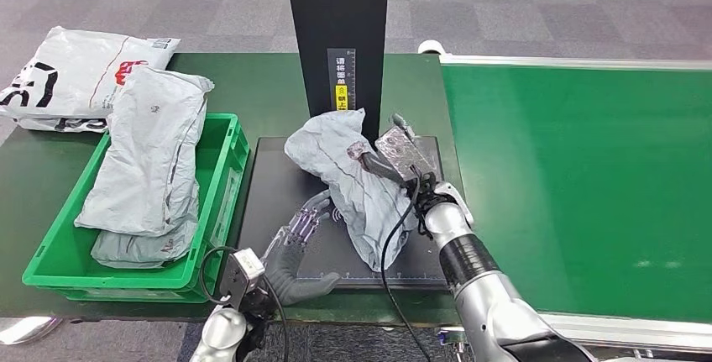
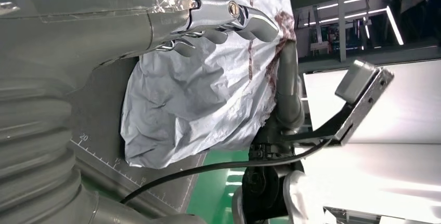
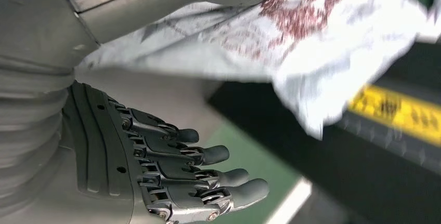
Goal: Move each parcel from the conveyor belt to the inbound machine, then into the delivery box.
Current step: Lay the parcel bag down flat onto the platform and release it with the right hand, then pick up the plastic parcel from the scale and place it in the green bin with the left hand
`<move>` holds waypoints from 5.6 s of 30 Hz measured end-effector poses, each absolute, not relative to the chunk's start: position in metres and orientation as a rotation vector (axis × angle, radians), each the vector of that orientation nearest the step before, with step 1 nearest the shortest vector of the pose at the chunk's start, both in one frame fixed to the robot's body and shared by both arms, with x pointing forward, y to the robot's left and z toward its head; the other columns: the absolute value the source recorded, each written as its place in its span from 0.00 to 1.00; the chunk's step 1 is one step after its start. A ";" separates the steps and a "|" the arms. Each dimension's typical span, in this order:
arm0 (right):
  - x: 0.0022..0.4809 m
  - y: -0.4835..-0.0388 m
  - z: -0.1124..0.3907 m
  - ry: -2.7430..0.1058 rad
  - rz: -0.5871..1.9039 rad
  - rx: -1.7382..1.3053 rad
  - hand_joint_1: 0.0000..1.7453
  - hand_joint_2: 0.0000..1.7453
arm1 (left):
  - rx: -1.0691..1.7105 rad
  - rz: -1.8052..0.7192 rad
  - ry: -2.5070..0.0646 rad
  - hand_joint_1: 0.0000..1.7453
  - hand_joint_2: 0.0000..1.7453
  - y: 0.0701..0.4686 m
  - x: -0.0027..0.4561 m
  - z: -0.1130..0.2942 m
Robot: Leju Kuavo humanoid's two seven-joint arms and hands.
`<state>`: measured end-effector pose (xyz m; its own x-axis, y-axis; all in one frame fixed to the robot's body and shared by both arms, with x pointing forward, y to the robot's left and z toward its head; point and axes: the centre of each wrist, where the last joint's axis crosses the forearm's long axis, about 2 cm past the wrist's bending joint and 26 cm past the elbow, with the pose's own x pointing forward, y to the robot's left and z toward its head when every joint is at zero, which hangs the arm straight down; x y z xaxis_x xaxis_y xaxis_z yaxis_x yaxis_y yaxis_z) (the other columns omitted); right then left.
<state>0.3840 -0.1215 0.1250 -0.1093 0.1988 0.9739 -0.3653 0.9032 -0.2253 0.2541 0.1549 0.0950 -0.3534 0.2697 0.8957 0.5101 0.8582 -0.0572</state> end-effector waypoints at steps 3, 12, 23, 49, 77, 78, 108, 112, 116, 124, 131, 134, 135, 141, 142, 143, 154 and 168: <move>0.376 -0.132 0.133 -1.711 0.435 -0.069 0.00 1.00 | -0.554 -0.272 -1.974 0.00 1.00 0.157 0.254 0.099; 0.297 -0.187 0.183 -2.060 0.052 -0.655 0.00 1.00 | -0.491 -0.249 -2.033 0.00 1.00 0.165 0.254 0.114; 0.221 -0.220 0.185 -2.093 -0.217 -0.954 0.00 1.00 | -0.474 -0.241 -2.040 0.00 1.00 0.167 0.254 0.118; 0.196 -0.240 0.171 -2.008 -0.204 -0.871 0.00 1.00 | 1.152 -1.076 -2.044 0.00 1.00 0.007 0.283 0.164; 0.201 -0.236 0.158 -2.015 -0.137 -0.748 0.00 1.00 | 1.183 -1.559 -1.826 0.00 1.00 0.010 0.302 0.120; 0.201 -0.236 0.158 -2.015 -0.137 -0.747 0.00 1.00 | 1.184 -1.562 -1.823 0.00 1.00 0.010 0.302 0.120; 0.203 -0.234 0.157 -2.015 -0.064 -0.660 0.00 1.00 | 1.566 -1.428 -1.286 0.00 1.00 0.078 0.370 0.126; 0.204 -0.234 0.157 -2.015 -0.053 -0.652 0.00 1.00 | 1.579 -1.394 -1.268 1.00 1.00 0.091 0.377 0.126; 0.204 -0.233 0.157 -2.016 -0.033 -0.635 0.00 1.00 | 1.612 -1.231 -1.330 1.00 1.00 0.121 0.392 0.131; 0.204 -0.233 0.156 -2.021 -0.012 -0.615 0.00 1.00 | 1.679 -1.049 -1.306 1.00 1.00 0.177 0.414 0.139; 0.204 -0.233 0.156 -2.024 -0.011 -0.609 0.00 1.00 | 1.707 -0.965 -1.312 1.00 1.00 0.197 0.420 0.145; 0.204 -0.233 0.156 -2.024 -0.012 -0.608 0.00 1.00 | 1.713 -0.951 -1.312 1.00 1.00 0.201 0.421 0.147; 0.204 -0.233 0.156 -2.024 -0.012 -0.608 0.00 1.00 | 1.714 -0.948 -1.312 1.00 1.00 0.202 0.422 0.147; 0.204 -0.233 0.156 -2.026 -0.011 -0.606 0.00 1.00 | 1.721 -0.917 -1.345 1.00 1.00 0.203 0.421 0.151; 0.204 -0.233 0.156 -2.025 -0.011 -0.606 0.00 1.00 | 1.723 -0.905 -1.360 1.00 1.00 0.203 0.420 0.153; 0.204 -0.233 0.156 -2.025 -0.011 -0.606 0.00 1.00 | 1.725 -0.889 -1.379 1.00 1.00 0.203 0.420 0.155; 0.197 -0.233 0.152 -2.006 -0.036 -0.623 0.00 1.00 | 1.655 -0.632 -1.797 1.00 1.00 0.187 0.376 0.201; 0.196 -0.234 0.151 -1.990 -0.093 -0.658 0.00 1.00 | 1.448 -0.082 -2.323 1.00 1.00 0.198 0.310 0.287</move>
